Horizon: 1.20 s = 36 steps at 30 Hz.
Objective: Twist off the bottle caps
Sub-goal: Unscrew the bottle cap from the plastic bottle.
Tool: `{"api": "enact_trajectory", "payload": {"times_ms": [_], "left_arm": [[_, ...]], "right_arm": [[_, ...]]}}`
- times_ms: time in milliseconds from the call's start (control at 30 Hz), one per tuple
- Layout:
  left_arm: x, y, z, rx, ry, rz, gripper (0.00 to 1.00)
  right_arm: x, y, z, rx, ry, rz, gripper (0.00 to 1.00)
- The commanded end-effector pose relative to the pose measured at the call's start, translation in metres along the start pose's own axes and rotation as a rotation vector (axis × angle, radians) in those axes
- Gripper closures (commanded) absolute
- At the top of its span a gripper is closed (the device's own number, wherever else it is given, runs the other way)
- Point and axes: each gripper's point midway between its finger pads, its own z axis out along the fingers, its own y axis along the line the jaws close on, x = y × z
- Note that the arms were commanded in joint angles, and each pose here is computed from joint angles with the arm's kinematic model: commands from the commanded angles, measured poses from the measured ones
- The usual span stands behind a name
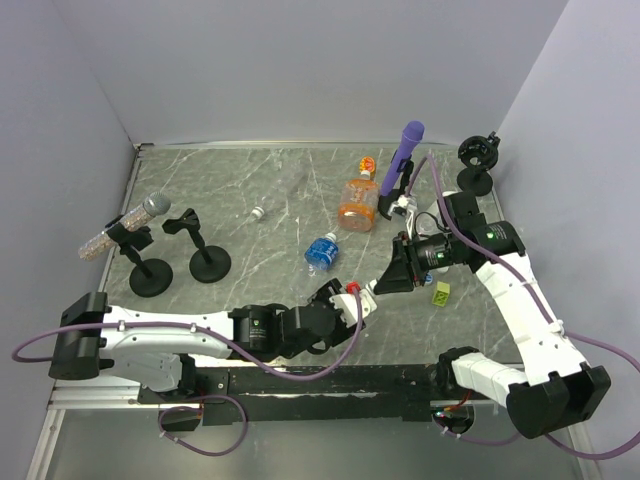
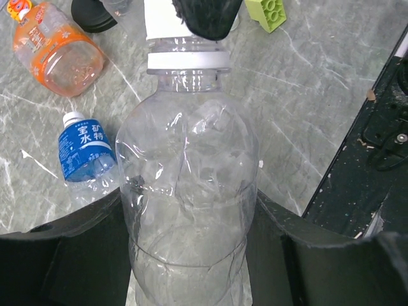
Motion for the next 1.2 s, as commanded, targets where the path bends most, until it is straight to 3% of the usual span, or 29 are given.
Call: {"api": "enact_trajectory", "payload": {"times_ms": [0, 100, 300, 467, 567, 667, 767, 900, 1067, 1167], "left_arm": [[-0.034, -0.008, -0.01, 0.071, -0.12, -0.055, 0.82], [-0.04, -0.014, -0.018, 0.174, -0.169, -0.102, 0.82], [-0.049, -0.024, -0.042, 0.479, -0.259, -0.232, 0.82], [-0.04, -0.024, -0.047, 0.595, -0.239, -0.271, 0.83], [-0.034, -0.024, -0.044, 0.609, -0.215, -0.27, 0.83], [-0.028, -0.02, -0.041, 0.574, -0.191, -0.262, 0.83], [-0.022, -0.01, -0.037, 0.513, -0.178, -0.244, 0.83], [-0.018, -0.001, -0.035, 0.46, -0.168, -0.225, 0.83], [-0.012, -0.001, -0.032, 0.451, -0.148, -0.224, 0.83], [-0.011, 0.001, -0.033, 0.439, -0.157, -0.231, 0.83]], "right_arm": [[-0.003, 0.03, -0.007, -0.135, -0.016, -0.163, 0.77], [0.001, 0.04, -0.01, -0.194, -0.031, -0.307, 0.83], [0.004, 0.056, -0.009, -0.231, -0.06, -0.675, 0.83], [-0.006, 0.053, -0.005, -0.149, -0.16, -0.943, 0.82], [-0.009, 0.055, -0.004, -0.164, -0.16, -0.927, 0.8], [-0.013, 0.053, -0.004, -0.153, -0.136, -0.833, 0.71], [-0.02, 0.052, -0.009, -0.111, -0.125, -0.765, 0.44], [-0.026, 0.066, -0.019, -0.128, -0.158, -0.717, 0.23], [-0.03, 0.064, -0.02, -0.116, -0.164, -0.675, 0.19], [-0.033, 0.052, -0.017, -0.08, -0.163, -0.6, 0.11]]}}
